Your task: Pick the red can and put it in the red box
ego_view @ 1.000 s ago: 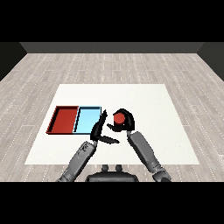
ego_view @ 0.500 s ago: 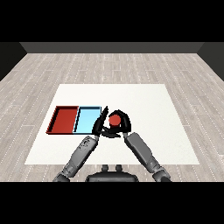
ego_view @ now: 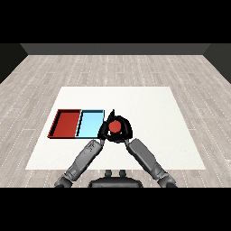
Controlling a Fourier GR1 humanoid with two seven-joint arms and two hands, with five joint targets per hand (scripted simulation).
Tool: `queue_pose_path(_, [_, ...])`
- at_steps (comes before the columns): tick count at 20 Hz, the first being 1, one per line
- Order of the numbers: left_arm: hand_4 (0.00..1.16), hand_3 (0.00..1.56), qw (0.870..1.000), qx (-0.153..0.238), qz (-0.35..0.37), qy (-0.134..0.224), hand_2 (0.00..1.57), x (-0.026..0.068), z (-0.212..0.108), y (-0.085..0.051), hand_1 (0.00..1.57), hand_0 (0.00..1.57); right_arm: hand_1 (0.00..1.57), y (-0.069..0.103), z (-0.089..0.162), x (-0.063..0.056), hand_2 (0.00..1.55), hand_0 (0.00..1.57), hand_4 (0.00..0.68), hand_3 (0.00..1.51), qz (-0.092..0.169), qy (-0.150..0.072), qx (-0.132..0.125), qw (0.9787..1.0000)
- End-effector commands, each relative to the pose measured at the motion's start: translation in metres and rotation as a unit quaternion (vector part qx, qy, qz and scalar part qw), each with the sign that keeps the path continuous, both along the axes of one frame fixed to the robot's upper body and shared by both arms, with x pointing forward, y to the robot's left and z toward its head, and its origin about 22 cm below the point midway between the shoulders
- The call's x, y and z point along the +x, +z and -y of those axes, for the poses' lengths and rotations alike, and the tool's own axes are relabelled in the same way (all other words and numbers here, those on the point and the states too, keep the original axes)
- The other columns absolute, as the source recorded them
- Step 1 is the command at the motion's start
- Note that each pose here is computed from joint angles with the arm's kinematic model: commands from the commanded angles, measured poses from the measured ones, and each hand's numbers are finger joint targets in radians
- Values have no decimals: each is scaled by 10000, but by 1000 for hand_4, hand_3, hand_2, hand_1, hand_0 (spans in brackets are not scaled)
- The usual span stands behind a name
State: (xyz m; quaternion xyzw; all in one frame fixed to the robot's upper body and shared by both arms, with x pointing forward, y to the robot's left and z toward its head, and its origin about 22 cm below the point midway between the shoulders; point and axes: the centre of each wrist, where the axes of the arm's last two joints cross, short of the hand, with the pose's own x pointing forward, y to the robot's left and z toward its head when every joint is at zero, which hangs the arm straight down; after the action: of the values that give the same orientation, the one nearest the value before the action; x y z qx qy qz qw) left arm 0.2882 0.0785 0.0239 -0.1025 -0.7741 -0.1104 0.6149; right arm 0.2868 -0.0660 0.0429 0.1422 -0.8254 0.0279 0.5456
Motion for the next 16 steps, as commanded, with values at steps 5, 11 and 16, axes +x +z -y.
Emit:
queue_pose_path(5, [236,0,9994,152,-33,309,0,-45,159,-103,0,0,1471,164,-148,-44,1457,1471,511,1405,107,72,89,9999])
queue_pose_path(11, [868,1384,9986,123,-45,518,1479,13,205,110,1552,1552,1503,96,-220,-6,1452,1503,523,1400,66,131,123,9998])
queue_pose_path(16, [996,1446,9981,314,-141,512,1536,35,228,-108,1571,1571,1467,195,-152,74,1439,1467,561,1392,188,122,66,9997])
